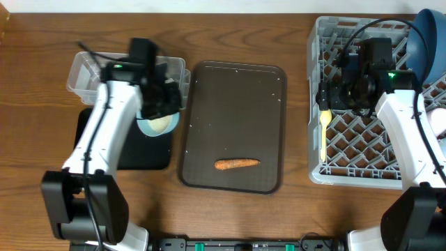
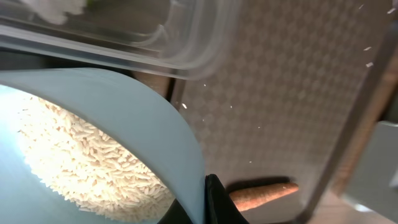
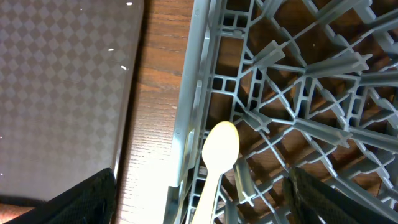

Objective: Sort waste into correct bins and load items into the dishwasher rack
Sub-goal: 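Lift rice bowl with left gripper toward black tray, then tilt rice bowl with left gripper to dump rice onto black tray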

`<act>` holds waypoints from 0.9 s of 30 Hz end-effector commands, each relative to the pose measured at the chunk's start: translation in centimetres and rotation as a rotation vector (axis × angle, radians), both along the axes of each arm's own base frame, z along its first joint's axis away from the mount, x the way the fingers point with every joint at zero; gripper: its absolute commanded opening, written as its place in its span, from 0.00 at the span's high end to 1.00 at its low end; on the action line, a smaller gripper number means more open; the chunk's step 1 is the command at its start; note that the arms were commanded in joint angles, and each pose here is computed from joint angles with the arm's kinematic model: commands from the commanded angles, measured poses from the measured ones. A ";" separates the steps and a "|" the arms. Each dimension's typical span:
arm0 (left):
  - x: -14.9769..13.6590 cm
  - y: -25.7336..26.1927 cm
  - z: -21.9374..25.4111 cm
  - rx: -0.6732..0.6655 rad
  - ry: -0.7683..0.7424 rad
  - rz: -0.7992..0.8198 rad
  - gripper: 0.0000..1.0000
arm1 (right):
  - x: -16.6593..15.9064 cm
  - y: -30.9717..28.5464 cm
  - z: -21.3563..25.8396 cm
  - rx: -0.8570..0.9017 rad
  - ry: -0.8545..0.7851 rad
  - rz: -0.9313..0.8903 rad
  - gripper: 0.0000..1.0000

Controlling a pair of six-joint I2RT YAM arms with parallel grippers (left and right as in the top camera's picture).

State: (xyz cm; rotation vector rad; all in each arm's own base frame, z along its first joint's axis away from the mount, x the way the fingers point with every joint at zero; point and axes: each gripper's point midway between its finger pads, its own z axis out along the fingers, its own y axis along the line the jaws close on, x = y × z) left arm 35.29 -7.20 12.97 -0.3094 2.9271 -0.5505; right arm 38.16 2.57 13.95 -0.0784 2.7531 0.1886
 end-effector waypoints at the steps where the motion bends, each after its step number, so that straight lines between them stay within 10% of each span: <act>1: -0.4 0.5 0.9 -0.173 -0.028 -0.033 0.94 | 0.3 -0.2 1.3 0.000 -0.035 -0.009 0.15; 17: -2.0 6.4 6.0 -0.877 -0.460 0.024 0.94 | 0.4 -0.2 1.3 0.000 -0.037 -0.009 0.15; 27: -3.3 8.5 5.6 -0.927 -0.570 0.087 0.94 | 0.3 -0.3 1.3 -0.007 -0.035 -0.012 0.15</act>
